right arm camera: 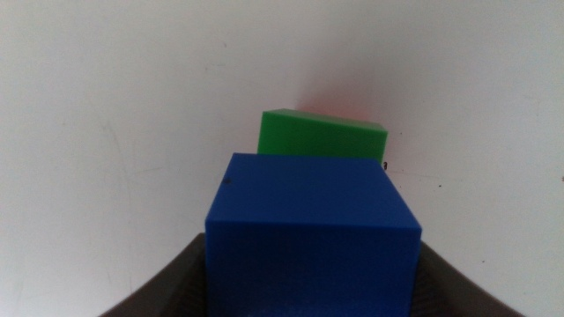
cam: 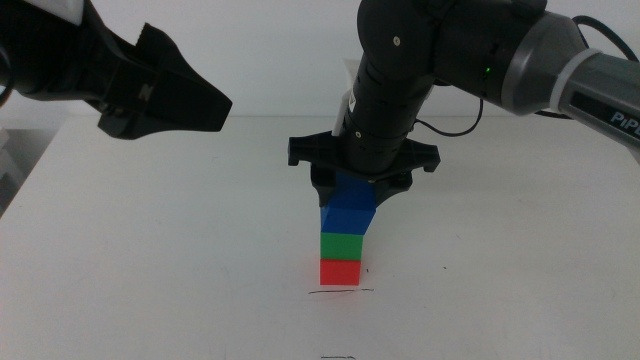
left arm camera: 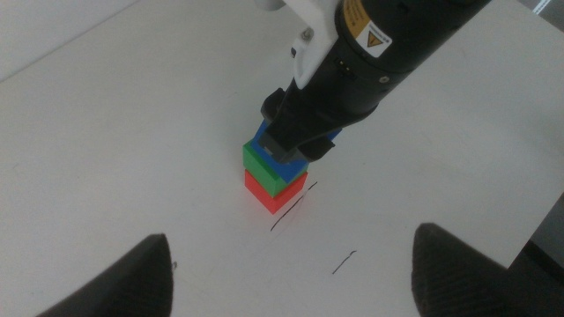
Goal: Stack red cubes first, then green, then blue cubes in a specific spot.
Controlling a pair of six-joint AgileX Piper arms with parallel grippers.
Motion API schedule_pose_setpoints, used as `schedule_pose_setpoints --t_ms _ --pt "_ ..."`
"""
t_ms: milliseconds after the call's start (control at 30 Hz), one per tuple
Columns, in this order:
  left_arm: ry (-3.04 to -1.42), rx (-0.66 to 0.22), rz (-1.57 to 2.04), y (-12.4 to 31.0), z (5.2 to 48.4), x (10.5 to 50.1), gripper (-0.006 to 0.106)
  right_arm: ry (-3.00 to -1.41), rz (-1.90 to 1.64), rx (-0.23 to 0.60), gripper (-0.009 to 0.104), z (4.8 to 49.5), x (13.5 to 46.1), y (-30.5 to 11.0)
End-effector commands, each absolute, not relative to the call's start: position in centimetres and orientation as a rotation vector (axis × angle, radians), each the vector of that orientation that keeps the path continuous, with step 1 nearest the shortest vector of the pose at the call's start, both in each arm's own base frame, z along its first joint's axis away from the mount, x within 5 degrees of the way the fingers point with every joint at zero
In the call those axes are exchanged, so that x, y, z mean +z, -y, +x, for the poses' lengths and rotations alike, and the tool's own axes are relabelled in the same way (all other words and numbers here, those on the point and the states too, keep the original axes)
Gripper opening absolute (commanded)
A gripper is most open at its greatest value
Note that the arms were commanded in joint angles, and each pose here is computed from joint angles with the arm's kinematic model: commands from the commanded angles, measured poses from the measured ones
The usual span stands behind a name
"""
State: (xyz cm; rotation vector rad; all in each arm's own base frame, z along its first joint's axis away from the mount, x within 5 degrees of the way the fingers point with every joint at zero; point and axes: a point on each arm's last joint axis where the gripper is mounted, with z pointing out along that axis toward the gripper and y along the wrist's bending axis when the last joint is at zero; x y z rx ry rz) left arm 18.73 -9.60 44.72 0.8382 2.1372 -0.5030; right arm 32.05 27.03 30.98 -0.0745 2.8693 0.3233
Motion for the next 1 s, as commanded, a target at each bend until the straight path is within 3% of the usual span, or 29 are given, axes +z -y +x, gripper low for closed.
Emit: schedule_pose_setpoints --t_ms 0,133,967 --pt "-2.058 -0.539 0.799 9.7 18.1 46.2 0.091 -2.822 -0.076 0.319 -0.001 31.1 34.2 -26.0" --pt "-2.058 -0.539 0.799 9.7 18.1 46.2 0.091 -2.803 -0.059 0.275 -0.001 31.3 34.2 -25.7" --pt "-2.059 -0.539 0.799 9.7 18.1 46.2 0.091 -2.819 -0.131 0.234 0.0 32.0 32.3 -27.1"
